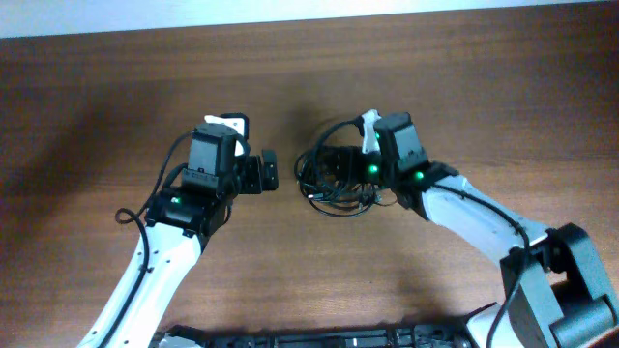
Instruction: Untangle cables
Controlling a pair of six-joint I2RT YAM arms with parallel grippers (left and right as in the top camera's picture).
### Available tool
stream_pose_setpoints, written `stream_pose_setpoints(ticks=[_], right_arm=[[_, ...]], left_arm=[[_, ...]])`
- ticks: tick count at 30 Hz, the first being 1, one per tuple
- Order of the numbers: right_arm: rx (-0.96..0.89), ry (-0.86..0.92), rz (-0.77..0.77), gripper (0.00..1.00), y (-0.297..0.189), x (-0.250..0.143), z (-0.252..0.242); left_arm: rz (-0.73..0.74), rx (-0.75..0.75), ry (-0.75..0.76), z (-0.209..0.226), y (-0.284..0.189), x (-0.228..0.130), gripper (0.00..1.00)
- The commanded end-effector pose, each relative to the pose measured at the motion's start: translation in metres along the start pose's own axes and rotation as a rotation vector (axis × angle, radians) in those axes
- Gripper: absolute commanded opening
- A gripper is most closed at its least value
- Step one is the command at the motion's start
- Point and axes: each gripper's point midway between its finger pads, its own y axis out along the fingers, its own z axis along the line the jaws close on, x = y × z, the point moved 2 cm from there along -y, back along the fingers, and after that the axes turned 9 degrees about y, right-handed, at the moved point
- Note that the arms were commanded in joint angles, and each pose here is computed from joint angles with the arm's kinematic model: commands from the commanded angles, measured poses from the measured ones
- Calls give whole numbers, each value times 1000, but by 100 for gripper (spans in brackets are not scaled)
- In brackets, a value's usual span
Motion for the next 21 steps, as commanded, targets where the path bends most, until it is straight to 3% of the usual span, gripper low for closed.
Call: stream_pose_setpoints(ticks=[1,7,12,14,16,18,21], right_arm=[[-30,-42,47,48,27,-1,-2],[3,92,81,48,69,-9,-18],[60,48,43,47,82,-11,4],[31,79,20,35,84,-10,0],[21,84,31,7,88,-13,-5],[25,88,52,4,91,-18,-7],[234,71,129,4,70,-10,30]], left_arm=[[-9,117,-136,18,-1,0,99],[25,153,-135,24,-2,-8,99],[45,154,-133,24,-2,-13,99],[59,156,-132,24,0,-16,99],[77,159,-131,24,2,-19,99],[110,165,-127,25,5,-26,99],[159,174,-123,26,8,-36,99]])
